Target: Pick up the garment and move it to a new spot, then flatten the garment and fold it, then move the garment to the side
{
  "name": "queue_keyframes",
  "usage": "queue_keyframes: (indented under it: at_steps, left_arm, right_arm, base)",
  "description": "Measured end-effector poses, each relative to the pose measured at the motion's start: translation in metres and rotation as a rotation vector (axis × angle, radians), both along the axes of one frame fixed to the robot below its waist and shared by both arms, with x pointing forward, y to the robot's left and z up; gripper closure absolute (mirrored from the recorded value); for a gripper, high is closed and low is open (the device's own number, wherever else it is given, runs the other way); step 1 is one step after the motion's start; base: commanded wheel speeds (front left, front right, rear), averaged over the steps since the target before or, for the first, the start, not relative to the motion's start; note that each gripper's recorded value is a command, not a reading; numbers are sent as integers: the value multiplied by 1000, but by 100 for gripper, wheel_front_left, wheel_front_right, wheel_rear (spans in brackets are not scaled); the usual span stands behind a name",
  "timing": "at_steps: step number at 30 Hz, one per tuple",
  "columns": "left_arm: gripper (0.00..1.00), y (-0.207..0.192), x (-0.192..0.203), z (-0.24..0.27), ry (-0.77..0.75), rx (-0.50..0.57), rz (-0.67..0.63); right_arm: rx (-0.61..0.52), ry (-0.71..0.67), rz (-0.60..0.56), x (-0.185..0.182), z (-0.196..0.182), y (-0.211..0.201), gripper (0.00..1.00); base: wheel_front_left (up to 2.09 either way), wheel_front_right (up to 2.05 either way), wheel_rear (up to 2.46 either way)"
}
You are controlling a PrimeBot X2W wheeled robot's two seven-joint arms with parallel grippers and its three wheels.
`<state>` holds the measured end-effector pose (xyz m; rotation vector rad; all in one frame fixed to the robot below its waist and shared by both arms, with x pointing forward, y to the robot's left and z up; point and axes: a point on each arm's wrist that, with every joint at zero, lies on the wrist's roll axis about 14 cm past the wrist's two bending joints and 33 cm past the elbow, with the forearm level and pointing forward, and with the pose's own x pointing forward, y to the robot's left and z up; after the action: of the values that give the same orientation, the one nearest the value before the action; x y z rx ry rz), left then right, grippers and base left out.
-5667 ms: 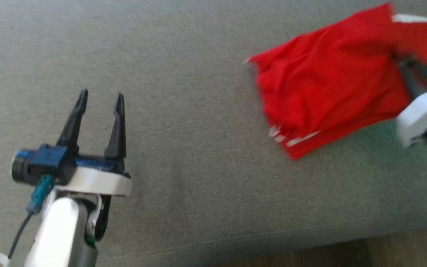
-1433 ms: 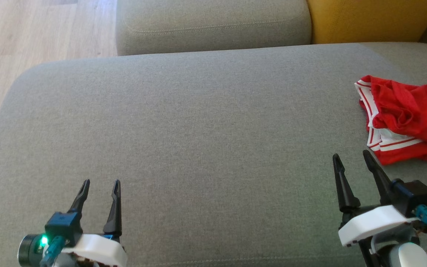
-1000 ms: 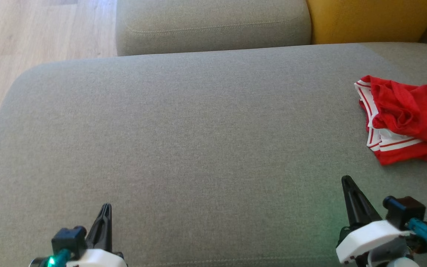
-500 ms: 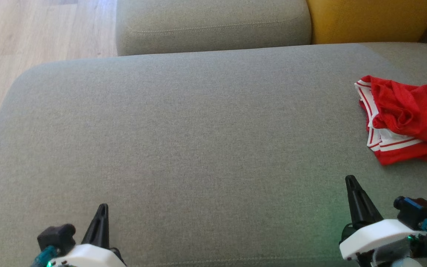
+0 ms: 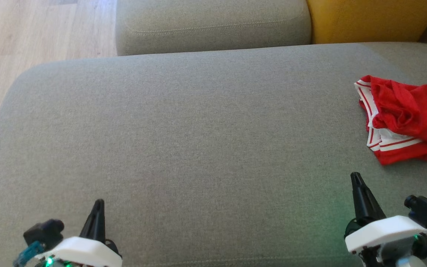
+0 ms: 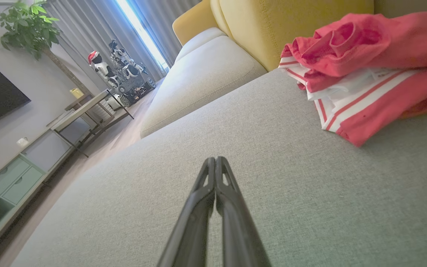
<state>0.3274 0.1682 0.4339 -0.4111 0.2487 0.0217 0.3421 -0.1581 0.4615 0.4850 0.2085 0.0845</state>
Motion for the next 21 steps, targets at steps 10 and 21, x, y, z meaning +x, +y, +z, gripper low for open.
queue_keyframes:
  at_steps: [10,21]
  left_arm:
    - [100,2,5,0,18,-120,34]
    - [100,6,11,3,22,-250,66]
  right_arm:
    - [117,-4,-27,6,5,-2,100]
    - [244,10,-73,6,2,-9,100]
  base:
    - [0,0,0]
    - [0,0,0]
